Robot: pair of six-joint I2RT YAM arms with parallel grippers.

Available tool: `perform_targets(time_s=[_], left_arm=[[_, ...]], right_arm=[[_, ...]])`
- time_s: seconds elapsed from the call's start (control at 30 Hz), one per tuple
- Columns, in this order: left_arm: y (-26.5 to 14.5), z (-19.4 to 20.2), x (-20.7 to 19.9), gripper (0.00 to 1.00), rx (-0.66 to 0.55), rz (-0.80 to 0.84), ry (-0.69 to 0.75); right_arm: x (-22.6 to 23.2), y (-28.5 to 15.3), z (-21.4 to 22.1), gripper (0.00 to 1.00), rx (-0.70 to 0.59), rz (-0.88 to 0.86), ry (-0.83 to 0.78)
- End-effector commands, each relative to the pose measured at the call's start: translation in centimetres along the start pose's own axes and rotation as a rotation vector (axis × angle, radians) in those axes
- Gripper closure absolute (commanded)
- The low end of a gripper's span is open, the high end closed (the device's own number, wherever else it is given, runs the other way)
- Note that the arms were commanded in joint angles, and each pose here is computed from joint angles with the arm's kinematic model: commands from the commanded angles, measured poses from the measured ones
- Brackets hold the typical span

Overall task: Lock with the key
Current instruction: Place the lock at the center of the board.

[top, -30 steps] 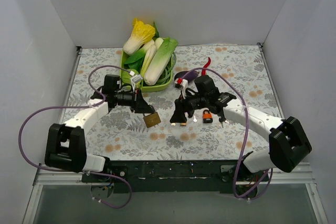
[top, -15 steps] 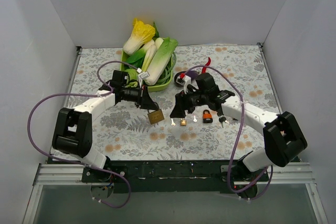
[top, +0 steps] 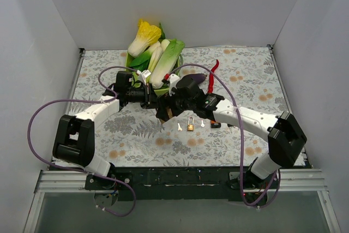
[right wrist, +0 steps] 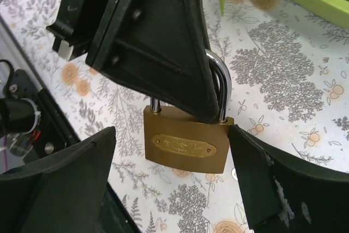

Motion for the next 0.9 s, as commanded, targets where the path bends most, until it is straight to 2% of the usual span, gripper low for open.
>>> perform_targets(time_s=[0.0, 0.13, 0.27, 0.63, 0.73, 0.83, 0.87], left_arm=[[-0.6, 0.0, -3.3, 1.0, 0.007, 0.112, 0.038], [-0.9, 0.4, -3.5, 1.0, 0.009, 0.125, 0.042], [-1.1, 0.8, -3.7, 1.0, 0.012, 0.143, 0.063], [-1.2, 0.9, -3.9, 1.0, 0.023, 0.168, 0.074], [-1.1, 0.6, -4.0, 1.0, 0.013, 0.161, 0.074], [-1.1, 0.6, -3.8, 1.0, 0.006, 0.147, 0.066], [-1.0, 0.7, -3.6, 1.0, 0.003, 0.138, 0.06]], right_arm=[[-0.2, 1.6, -0.8, 0.08, -0.016, 0.114, -0.023], [-0.5, 2.1, -0.5, 0.08, -0.009, 0.22, -0.079], [-0.9, 1.9, 0.1, 0.07, 0.009, 0.247, -0.087], [-0.1, 1.5, 0.8, 0.05, 0.04, 0.142, -0.065], [-0.2, 1.8, 1.6, 0.1, 0.069, 0.145, -0.045], [-0.7, 1.8, 2.0, 0.22, 0.074, 0.174, -0.039], [-0.6, 1.8, 2.0, 0.29, 0.073, 0.177, -0.039]])
Point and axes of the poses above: each gripper's point midway between its finger pads, its own y axis out along the fingers, its own x axis along the line the jaws close on, z = x × y, the point moved 8 cm from there along -y, back along the fingers, and after that the axes turned 1 degree about -y, right-handed, at the moved point
